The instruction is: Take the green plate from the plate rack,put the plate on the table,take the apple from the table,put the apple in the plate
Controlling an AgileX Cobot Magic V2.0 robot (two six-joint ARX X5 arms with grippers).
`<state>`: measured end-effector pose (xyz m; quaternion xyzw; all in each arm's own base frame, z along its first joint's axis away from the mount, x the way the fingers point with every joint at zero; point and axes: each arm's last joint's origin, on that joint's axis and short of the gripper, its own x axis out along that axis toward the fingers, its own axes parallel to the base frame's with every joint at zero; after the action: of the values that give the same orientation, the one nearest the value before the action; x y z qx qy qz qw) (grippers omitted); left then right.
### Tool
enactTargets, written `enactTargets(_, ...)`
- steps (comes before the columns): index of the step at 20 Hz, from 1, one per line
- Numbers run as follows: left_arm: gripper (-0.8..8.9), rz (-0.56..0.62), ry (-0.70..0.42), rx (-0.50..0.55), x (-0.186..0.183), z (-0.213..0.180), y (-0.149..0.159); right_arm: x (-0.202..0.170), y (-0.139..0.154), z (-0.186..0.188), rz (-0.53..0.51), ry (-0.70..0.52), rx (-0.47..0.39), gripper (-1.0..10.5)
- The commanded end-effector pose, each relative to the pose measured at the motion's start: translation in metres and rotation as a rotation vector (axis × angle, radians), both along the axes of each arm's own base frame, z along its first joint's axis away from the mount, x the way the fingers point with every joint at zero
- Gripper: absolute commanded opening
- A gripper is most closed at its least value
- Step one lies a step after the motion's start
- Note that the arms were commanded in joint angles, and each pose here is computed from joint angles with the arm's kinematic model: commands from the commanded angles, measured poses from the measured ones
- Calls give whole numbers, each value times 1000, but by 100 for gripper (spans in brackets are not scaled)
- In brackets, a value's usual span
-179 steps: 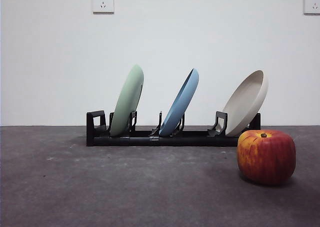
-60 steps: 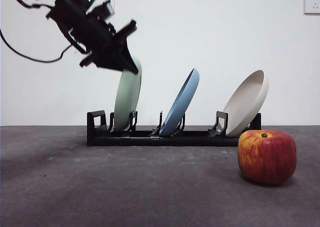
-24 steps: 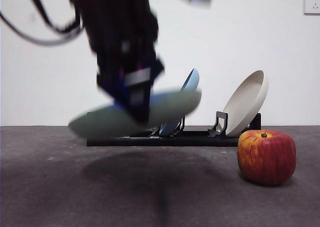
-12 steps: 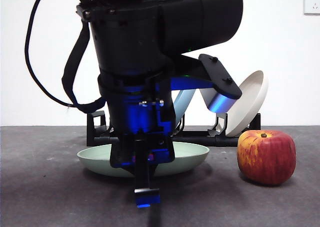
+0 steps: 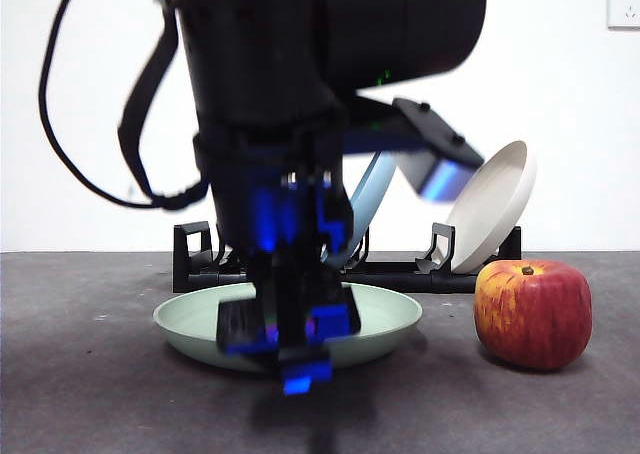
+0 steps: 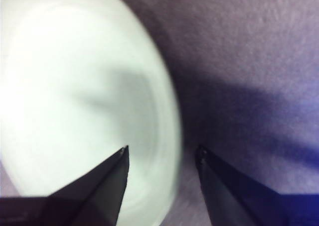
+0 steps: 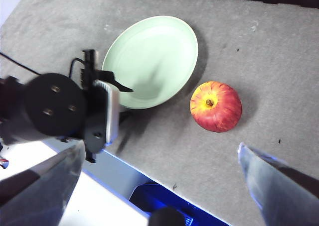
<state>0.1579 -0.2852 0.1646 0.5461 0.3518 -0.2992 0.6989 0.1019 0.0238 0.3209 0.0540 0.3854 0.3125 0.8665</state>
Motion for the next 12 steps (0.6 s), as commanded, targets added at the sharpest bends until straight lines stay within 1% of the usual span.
enactTargets(1, 241, 46, -22, -100, -1, 30, -1, 3, 1, 0, 0, 6, 1, 627)
enactTargets(2, 282, 62, -24, -123, -2, 43, 1, 5, 1, -1, 0, 13, 0, 627)
enactTargets(5, 295, 105, -16, -200, -8, 85, 11, 13, 1, -2, 0, 25, -1, 627)
enactTargets(7, 293, 126, -2, -296, -14, 120, 23, 24, 2, -4, 0, 29, -1, 627)
enactTargets(10, 292, 118, 37, -462, -27, 172, 43, 46, 7, -11, 18, 50, -9, 627)
enactTargets(12, 292, 106, 52, -569, -36, 205, 60, 63, 14, -19, 18, 70, -61, 628)
